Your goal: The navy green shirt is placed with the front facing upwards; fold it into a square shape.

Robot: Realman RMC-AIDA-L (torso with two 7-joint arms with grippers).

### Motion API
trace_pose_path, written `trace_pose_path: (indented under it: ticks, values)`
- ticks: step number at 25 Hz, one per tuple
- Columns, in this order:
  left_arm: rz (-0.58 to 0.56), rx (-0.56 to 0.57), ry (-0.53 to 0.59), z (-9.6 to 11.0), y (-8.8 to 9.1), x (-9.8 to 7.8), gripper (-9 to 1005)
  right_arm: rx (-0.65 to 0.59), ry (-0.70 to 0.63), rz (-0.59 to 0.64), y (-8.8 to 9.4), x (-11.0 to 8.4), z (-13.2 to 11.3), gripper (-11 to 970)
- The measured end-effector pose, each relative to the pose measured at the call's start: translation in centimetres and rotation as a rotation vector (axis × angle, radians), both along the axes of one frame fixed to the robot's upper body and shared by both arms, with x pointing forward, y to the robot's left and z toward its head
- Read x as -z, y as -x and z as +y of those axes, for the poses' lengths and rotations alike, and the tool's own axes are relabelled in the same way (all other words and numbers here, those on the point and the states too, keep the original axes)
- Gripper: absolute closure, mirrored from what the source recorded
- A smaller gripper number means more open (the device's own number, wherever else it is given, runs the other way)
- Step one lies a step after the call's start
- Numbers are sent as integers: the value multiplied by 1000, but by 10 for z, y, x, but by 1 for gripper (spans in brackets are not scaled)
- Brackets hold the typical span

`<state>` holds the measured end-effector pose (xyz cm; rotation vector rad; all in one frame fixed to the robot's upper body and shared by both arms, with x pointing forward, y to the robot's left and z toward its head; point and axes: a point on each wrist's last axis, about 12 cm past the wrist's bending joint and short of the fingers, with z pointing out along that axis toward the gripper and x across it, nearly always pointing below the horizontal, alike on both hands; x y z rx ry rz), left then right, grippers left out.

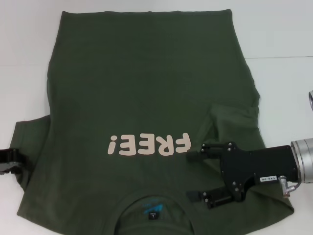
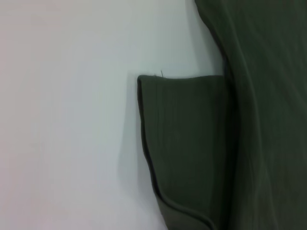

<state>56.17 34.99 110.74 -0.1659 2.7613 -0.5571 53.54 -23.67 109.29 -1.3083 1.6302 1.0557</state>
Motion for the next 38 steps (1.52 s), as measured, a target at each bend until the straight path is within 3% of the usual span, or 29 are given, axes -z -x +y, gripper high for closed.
trace_pose_path:
  ticks: [6, 17, 30, 38]
  values:
    - [-5, -10, -5, 1, -1, 0, 699, -2, 0, -2, 0, 0, 0, 28]
    - [-10, -6, -19, 0, -3, -1, 265, -8, 3, 4, 0, 0, 1, 28]
    - [7, -12, -30, 0, -1, 1, 293, -10, 3, 7, 0, 0, 2, 28]
    - [8, -8, -36, 0, -1, 1, 599, -11, 2, 9, 1, 0, 2, 28]
